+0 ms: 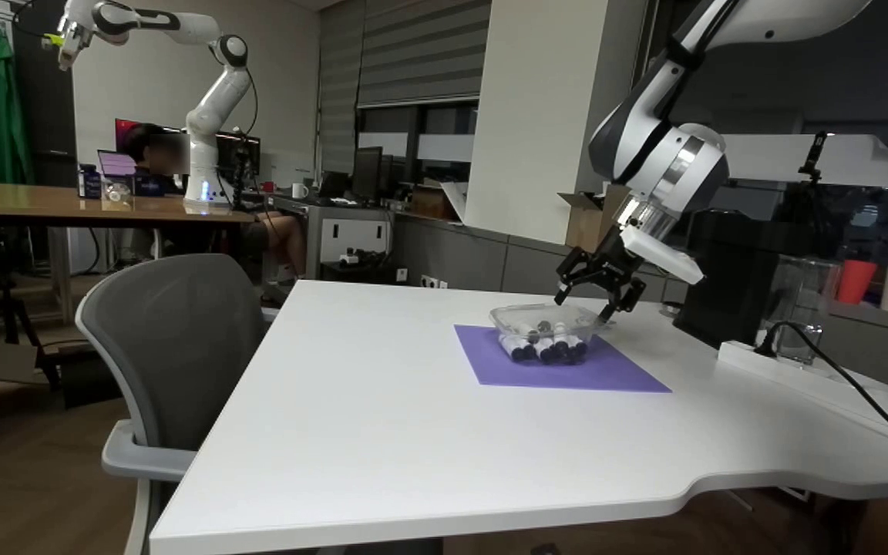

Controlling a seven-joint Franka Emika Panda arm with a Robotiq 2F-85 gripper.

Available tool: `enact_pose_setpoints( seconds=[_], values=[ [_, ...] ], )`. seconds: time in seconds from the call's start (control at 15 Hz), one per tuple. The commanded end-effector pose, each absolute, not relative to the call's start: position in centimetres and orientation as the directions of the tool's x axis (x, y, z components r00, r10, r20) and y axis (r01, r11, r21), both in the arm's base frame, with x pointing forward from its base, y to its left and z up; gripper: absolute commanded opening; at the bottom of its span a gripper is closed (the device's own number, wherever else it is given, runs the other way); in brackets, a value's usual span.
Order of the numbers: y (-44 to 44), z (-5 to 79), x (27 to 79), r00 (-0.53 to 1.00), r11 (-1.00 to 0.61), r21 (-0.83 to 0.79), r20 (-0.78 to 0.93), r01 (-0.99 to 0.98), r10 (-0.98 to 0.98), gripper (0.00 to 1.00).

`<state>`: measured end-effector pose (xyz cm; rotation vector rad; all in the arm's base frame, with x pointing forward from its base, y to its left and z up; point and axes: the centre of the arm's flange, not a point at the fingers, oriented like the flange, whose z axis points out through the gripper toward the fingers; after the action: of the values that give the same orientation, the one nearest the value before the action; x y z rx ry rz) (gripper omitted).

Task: Open the bowl

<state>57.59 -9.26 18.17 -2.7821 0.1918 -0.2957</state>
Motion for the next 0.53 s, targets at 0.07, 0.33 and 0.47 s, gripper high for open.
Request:
enact_pose_setpoints(
  seconds=[0.07, 0.33, 0.47],
  values=[
    [-9.6, 19.1, 57.9, 0.966, -0.936, -0.337, 0.189, -0.103, -0.175, 1.0],
    [-10.4, 18.3, 57.8, 0.967, -0.939, -0.324, 0.18, -0.114, -0.179, 1.0],
    [-10.6, 18.2, 57.8, 0.967, -0.938, -0.325, 0.178, -0.117, -0.183, 1.0]
  ],
)
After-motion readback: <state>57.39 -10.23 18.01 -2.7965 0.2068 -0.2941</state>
